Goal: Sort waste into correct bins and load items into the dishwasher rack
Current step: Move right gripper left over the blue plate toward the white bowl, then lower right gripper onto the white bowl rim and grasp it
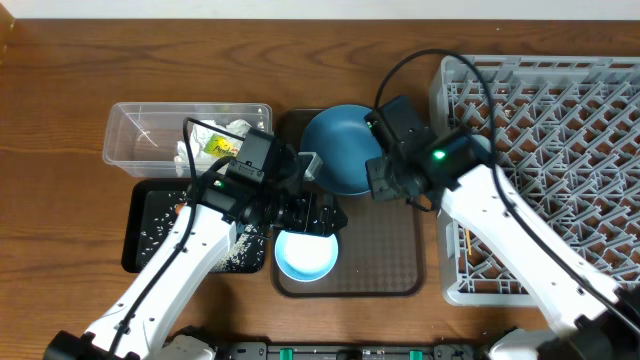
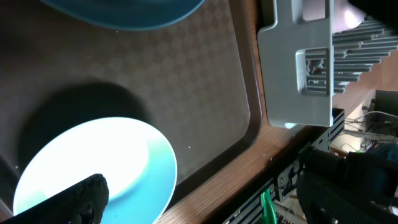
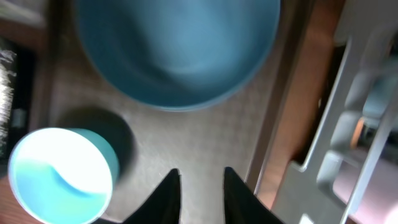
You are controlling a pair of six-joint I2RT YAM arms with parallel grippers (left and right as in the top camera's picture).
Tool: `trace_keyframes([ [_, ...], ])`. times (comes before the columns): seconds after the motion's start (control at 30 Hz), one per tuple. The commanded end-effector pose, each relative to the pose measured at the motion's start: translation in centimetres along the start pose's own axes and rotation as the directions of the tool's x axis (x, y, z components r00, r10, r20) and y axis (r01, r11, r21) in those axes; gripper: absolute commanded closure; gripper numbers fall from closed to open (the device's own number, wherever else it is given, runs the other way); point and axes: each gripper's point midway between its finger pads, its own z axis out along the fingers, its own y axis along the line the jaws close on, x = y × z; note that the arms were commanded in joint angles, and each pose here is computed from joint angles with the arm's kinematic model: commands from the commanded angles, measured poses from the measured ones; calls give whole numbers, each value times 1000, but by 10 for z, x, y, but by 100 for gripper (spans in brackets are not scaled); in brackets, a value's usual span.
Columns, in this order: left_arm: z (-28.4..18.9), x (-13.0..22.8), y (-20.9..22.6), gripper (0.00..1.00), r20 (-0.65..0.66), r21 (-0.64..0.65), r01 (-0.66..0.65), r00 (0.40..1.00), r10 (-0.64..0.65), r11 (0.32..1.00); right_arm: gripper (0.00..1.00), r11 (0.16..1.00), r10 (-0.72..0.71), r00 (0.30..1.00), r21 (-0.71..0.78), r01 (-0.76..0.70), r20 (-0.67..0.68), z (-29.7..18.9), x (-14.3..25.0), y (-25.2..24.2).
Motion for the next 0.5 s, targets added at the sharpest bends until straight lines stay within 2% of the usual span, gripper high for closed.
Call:
trace_keyframes([
  [0.0, 2, 2, 5, 1, -5, -16, -3, 1000, 3, 1000, 83, 997, 61, 997, 57, -58, -54, 9, 8, -9],
  [0.07, 2, 2, 5, 1, -5, -16, -3, 1000, 3, 1000, 87, 993, 90, 990, 86, -81, -106, 12, 20, -14],
  [0.2, 2, 2, 5, 1, -5, -16, -3, 1000, 3, 1000, 88, 986, 131, 978, 120, -113, -159, 11, 34, -19],
  [0.4, 2, 1, 5, 1, -1, -15, -6, 1000, 6, 1000, 78, 990, 139, 969, 57, -130, -205, 11, 41, -7],
  [0.47, 0, -6, 13, 1, 32, -59, -9, 999, 11, 998, 77, 990, 138, 967, 46, -131, -216, 10, 43, -5],
])
